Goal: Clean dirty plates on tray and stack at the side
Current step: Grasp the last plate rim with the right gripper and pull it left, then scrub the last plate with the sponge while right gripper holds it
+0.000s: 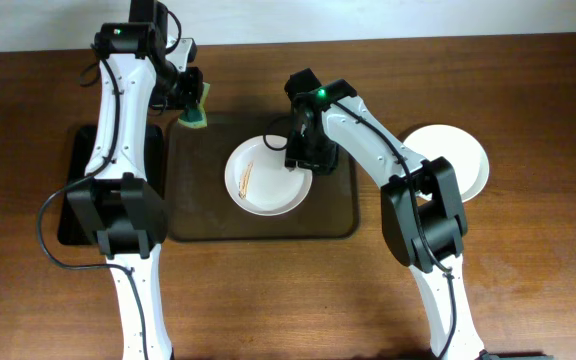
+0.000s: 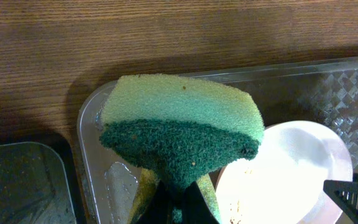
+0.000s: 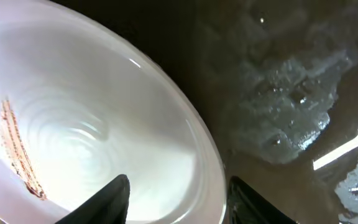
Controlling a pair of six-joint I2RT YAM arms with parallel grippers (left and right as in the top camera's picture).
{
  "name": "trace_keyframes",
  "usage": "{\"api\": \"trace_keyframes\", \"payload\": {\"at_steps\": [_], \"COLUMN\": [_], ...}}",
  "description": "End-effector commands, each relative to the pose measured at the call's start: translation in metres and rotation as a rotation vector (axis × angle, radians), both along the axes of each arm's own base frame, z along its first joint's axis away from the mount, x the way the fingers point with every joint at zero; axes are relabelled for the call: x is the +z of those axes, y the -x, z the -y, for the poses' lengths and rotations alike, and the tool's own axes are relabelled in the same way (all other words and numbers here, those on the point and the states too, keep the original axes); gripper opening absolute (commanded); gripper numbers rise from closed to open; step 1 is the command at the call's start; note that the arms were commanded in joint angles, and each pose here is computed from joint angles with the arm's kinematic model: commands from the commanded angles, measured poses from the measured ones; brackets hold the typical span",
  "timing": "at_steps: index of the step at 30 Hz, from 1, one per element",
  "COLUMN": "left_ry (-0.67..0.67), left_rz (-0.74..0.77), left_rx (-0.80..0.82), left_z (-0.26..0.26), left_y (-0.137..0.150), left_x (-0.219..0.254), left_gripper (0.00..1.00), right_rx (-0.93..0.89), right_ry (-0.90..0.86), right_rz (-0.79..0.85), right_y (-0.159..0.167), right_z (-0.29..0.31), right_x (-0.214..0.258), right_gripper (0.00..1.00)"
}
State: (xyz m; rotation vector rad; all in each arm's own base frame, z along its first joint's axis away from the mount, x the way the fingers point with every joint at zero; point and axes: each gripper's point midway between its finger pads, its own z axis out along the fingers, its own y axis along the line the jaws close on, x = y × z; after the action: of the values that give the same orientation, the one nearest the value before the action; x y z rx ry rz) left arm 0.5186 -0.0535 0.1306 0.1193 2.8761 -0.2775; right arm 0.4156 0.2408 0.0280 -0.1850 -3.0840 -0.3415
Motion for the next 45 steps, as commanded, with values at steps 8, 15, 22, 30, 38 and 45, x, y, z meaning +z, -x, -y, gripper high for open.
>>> {"api": "trace_keyframes", "payload": {"at_steps": [8, 15, 22, 30, 38, 45], "left_ry": [-0.001, 0.024, 0.054, 0.022, 0.205, 0.559], "left_rz": [0.020, -0.021, -0.203, -0.224, -0.285, -0.235], "left_rx": [0.004, -0.006, -0.208, -0.367, -0.455, -0.489], "left_z": [0.001, 0.006, 0.047, 0.065, 0.100, 0.144], "left_y": [-0.002, 0.007, 0.054, 0.067, 0.104, 0.105], "left_x": [0.007, 0.004, -0.035, -0.112, -0.149, -0.108], "left_gripper": [0.01, 0.01, 0.01, 0.01, 0.01, 0.01], "right_rx": [0.095, 0.095, 0.060, 0.070, 0.070, 0.072], "right_ry": [-0.012, -0.087, -0.103, -0.101, -0.102, -0.102], "right_rz": [-0.011, 0.002, 0.016, 0.019, 0.023, 0.022], "right_y": [0.006, 0.007, -0.004, -0.004, -0.005, -0.005], "right_z": [0.010, -0.001, 0.009, 0.009, 0.009, 0.008], "right_x": [-0.029, -0.045, -0.045, -0.045, -0.045, -0.045], "right_gripper": [0.11, 0.04, 0.04, 0.04, 0.04, 0.04]}}
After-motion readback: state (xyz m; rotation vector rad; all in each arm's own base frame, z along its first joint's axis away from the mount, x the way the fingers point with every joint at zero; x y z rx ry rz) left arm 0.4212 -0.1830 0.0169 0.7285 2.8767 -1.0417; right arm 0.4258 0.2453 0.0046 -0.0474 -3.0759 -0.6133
